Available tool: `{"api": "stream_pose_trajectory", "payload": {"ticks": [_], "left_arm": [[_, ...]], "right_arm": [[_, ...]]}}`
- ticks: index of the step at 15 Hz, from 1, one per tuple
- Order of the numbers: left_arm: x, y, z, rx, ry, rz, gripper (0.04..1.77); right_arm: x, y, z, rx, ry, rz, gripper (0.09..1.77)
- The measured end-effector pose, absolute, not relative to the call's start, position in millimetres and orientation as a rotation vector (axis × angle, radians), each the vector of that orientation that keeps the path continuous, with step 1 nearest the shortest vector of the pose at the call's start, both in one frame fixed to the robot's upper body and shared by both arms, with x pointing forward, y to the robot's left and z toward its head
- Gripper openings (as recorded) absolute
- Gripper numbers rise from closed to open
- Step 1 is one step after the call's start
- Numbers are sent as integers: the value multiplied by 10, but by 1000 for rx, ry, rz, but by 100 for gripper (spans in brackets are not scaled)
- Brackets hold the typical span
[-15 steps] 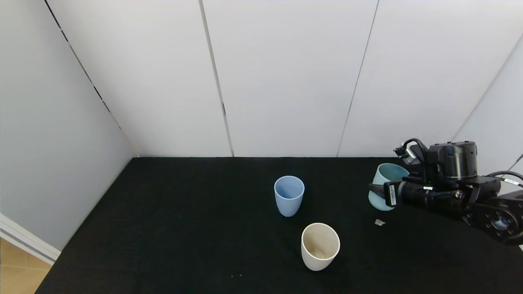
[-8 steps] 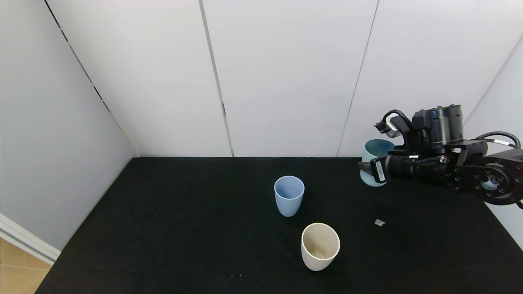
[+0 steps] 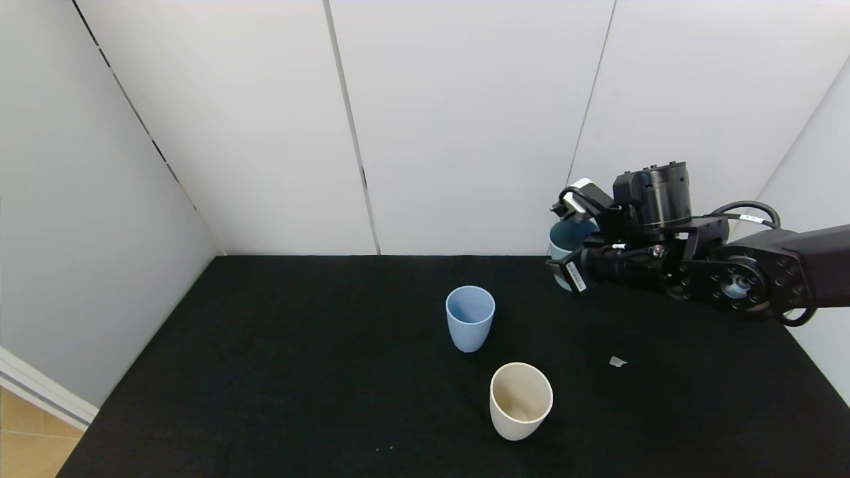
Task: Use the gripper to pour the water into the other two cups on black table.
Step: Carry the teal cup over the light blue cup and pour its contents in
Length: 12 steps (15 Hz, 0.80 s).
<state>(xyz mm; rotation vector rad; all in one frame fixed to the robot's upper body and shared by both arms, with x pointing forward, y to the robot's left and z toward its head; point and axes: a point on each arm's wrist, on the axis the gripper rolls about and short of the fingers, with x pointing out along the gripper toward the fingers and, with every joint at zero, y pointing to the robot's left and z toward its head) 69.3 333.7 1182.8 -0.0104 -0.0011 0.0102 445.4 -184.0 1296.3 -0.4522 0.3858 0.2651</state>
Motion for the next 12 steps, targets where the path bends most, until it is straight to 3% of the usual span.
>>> {"api": "stream_pose_trajectory", "payload": {"ticks": [12], "left_arm": [[693,3337,11828,-10,-1,10,172]], "right_arm": [[4406,-1295,12997,-761,290,327,120]]}}
